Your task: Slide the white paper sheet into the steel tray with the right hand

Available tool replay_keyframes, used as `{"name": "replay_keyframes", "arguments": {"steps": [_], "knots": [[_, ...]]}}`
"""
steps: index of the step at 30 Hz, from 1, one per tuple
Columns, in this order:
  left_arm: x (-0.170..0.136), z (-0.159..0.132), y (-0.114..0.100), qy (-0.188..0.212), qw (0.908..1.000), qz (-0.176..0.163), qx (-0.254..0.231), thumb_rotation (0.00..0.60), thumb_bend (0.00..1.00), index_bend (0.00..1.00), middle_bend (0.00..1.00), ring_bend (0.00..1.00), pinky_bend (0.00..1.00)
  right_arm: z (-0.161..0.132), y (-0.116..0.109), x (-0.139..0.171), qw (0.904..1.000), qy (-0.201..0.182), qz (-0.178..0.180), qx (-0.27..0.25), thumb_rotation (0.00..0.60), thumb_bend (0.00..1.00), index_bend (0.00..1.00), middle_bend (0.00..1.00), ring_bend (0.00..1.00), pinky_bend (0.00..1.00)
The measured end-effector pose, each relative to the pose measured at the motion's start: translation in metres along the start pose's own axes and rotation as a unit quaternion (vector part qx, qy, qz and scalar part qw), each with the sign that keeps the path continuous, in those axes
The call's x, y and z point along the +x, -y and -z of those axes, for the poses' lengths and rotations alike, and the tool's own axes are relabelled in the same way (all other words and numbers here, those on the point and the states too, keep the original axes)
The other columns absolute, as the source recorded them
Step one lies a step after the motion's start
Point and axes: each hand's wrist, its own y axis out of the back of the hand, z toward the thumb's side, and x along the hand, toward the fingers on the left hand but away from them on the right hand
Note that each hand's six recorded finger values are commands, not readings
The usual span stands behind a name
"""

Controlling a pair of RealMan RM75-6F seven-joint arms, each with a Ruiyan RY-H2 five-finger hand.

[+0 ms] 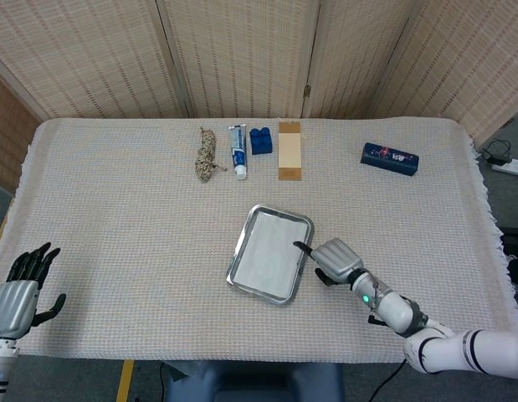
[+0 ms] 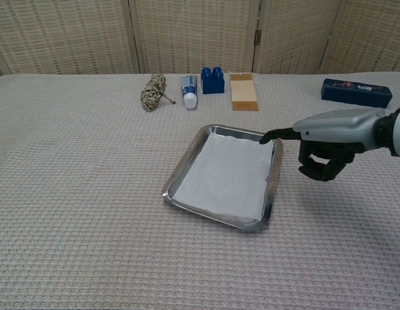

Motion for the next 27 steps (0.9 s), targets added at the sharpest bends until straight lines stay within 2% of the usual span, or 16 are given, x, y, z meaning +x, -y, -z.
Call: {"name": "replay_keyframes", "arguments": {"steps": [3,5,6,8,9,10,12,16,22,24,27], "knots": [[-0.001,-0.002,0.000,0.003,1.0000,-0.001,0.000,0.600,0.44,0.00,0.00,0.00,0.00,0.001,-0.013,0.017,0.9976,-0.009,0.062,-0.030,0.600,0.64,0.00,0.51,0.69,0.88],[-0.001,-0.003,0.000,0.005,1.0000,0.000,0.002,0.600,0.44,0.00,0.00,0.00,0.00,0.004,-0.019,0.031,0.9935,-0.014,0.102,-0.048,0.600,0.64,0.00,0.37,0.56,0.75],[-0.002,-0.003,0.000,0.006,1.0000,0.000,0.003,0.600,0.44,0.00,0.00,0.00,0.00,0.007,-0.021,0.043,0.9901,-0.015,0.126,-0.059,0.600,0.64,0.00,0.29,0.48,0.66],[-0.002,-0.004,0.000,0.008,1.0000,0.000,0.005,0.600,0.44,0.00,0.00,0.00,0.00,0.013,-0.020,0.063,0.9853,-0.013,0.156,-0.068,0.600,0.63,0.00,0.11,0.27,0.42],[-0.002,-0.005,0.001,0.008,0.9999,0.001,0.007,0.600,0.44,0.00,0.00,0.00,0.00,0.018,-0.016,0.078,0.9833,-0.005,0.168,-0.069,0.600,0.62,0.00,0.04,0.15,0.26],[-0.003,-0.006,0.001,0.010,0.9999,0.001,0.009,0.600,0.44,0.00,0.00,0.00,0.00,0.022,-0.012,0.088,0.9828,0.003,0.172,-0.067,0.600,0.59,0.00,0.00,0.05,0.11],[-0.003,-0.007,0.001,0.012,0.9999,0.001,0.012,0.600,0.44,0.00,0.00,0.00,0.00,0.030,-0.002,0.105,0.9831,0.025,0.173,-0.054,0.600,0.56,0.00,0.00,0.00,0.00],[-0.005,-0.009,0.001,0.011,0.9998,-0.002,0.019,0.600,0.44,0.00,0.00,0.00,0.00,0.043,0.011,0.131,0.9814,0.069,0.176,-0.031,0.600,0.54,0.00,0.00,0.00,0.00],[-0.008,-0.014,-0.003,0.011,0.9993,-0.021,0.029,0.600,0.44,0.00,0.00,0.00,0.00,0.072,0.041,0.185,0.9682,0.165,0.188,-0.001,0.600,0.47,0.00,0.00,0.00,0.00],[-0.008,-0.015,-0.003,0.010,0.9992,-0.023,0.030,0.600,0.44,0.00,0.00,0.00,0.00,0.079,0.047,0.196,0.9640,0.184,0.192,0.000,0.600,0.47,0.00,0.00,0.00,0.00],[-0.009,-0.017,-0.003,0.011,0.9990,-0.023,0.035,0.600,0.44,0.00,0.00,0.00,0.00,0.080,0.051,0.199,0.9654,0.180,0.188,-0.013,0.600,0.47,0.00,0.00,0.00,0.00]]}}
